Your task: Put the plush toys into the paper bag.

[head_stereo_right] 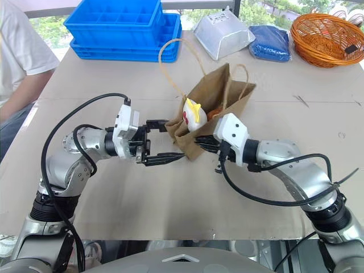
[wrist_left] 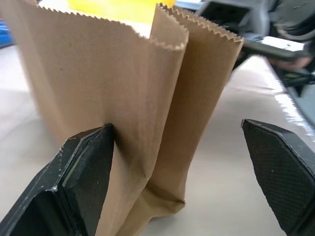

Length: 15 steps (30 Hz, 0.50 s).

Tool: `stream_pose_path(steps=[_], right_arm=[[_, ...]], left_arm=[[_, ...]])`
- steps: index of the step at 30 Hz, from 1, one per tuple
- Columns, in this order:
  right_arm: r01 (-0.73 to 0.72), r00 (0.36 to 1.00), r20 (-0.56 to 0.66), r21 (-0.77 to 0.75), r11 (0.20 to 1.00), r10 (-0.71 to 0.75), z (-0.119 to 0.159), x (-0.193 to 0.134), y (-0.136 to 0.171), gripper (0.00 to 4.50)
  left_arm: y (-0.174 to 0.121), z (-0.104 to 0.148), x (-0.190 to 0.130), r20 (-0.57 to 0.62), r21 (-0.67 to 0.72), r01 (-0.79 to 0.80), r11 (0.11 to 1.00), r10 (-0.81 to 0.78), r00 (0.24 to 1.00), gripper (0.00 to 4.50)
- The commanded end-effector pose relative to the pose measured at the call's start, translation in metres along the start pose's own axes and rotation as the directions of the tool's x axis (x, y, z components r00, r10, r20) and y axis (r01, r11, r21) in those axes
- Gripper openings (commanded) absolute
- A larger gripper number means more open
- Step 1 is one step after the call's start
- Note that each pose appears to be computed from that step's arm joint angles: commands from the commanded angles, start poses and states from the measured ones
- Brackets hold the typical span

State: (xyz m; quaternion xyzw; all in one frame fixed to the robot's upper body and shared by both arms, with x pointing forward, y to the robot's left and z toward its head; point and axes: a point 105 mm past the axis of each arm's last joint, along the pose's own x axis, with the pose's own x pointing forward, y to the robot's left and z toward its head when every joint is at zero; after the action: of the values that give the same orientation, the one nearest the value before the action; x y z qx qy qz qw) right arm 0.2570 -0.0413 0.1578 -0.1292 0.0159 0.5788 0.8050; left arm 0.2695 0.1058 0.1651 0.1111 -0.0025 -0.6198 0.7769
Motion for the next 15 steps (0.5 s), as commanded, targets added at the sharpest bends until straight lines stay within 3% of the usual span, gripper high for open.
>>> stream_pose_path(steps=[1,8,15], right_arm=[[-0.009,0.999,0.032,-0.031,0.999,0.010,0.008,0.004,-0.003,0.04],[-0.030,0.999,0.043,-0.021,0.999,0.031,0.004,0.012,-0.008,0.04],[-0.049,0.998,0.046,-0.012,0.999,0.049,0.001,0.016,-0.005,0.00]], left_arm=[[0.002,0.008,0.006,0.014,0.064,-0.048,0.997,0.047,0.999,4.50],[0.012,0.007,0.020,0.029,0.082,-0.206,0.975,0.204,0.978,4.50],[0.020,0.008,0.026,0.069,0.057,-0.290,0.955,0.286,0.956,2.15]])
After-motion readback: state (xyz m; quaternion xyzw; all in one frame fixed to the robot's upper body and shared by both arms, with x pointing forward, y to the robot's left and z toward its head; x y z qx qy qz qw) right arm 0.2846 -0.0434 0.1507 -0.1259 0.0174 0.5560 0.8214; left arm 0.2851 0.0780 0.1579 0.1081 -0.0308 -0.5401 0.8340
